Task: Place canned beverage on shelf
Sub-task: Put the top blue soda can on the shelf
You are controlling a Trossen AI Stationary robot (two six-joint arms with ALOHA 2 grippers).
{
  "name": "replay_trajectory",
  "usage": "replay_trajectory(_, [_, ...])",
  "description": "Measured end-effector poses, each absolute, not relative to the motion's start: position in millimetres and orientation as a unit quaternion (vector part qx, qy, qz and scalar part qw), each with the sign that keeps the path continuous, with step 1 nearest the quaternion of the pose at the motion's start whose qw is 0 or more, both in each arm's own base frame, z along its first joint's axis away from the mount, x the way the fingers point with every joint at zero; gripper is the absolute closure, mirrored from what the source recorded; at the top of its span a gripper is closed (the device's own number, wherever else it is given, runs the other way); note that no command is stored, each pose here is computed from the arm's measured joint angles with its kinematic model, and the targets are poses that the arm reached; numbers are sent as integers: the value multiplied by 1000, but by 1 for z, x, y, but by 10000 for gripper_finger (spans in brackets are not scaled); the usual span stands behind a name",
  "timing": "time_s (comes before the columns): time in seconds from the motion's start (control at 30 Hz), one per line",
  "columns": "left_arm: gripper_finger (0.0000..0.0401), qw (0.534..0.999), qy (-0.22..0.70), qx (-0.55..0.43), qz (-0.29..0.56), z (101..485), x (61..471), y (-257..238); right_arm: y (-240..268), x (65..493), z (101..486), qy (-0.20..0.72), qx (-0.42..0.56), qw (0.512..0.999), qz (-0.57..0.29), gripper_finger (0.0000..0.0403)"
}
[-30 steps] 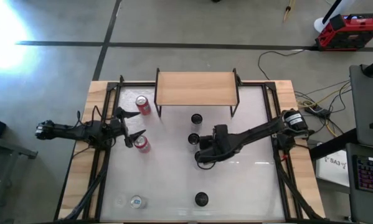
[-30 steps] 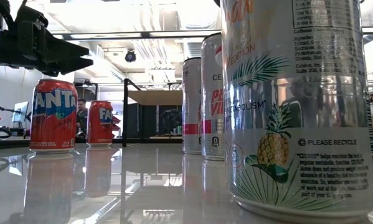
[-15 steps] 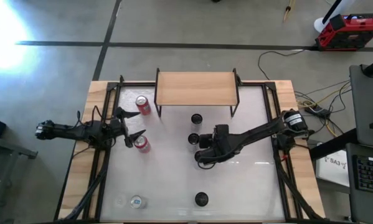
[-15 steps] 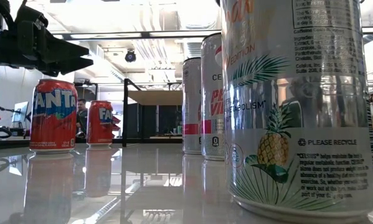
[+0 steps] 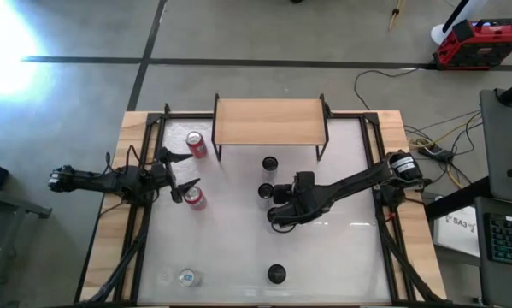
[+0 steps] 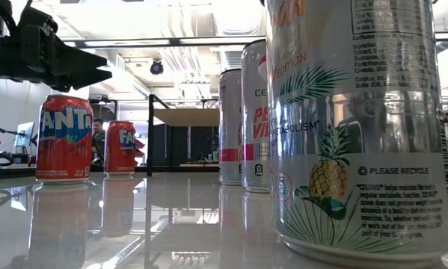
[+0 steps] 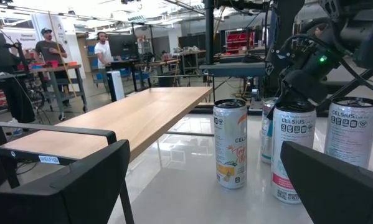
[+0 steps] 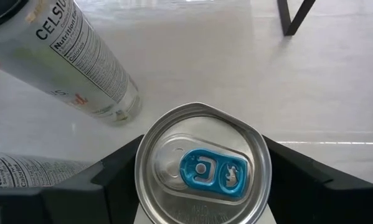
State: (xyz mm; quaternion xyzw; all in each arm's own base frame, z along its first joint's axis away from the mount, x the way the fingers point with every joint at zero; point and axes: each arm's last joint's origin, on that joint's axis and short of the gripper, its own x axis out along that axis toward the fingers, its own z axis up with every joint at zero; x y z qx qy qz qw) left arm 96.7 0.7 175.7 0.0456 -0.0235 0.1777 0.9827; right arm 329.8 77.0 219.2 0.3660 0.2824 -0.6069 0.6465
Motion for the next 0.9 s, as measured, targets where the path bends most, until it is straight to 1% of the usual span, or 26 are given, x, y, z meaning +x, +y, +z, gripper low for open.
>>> replay_trajectory(0.13, [1,983,-23,46,178,176,97,1,78,331,225,288,368,646,-604,142])
replay_trajectory(0.53, [1,983,-24,46,178,176,97,1,75,329,277,290,347,639,-622,142])
replay_trajectory(0.67, [1,983,-24,46,178,176,97,1,67,330,297,286,350,636,-625,142])
replay_trajectory(0.9, [1,983,-24,46,178,176,97,1,44,329,316,298,343,647,-613,142])
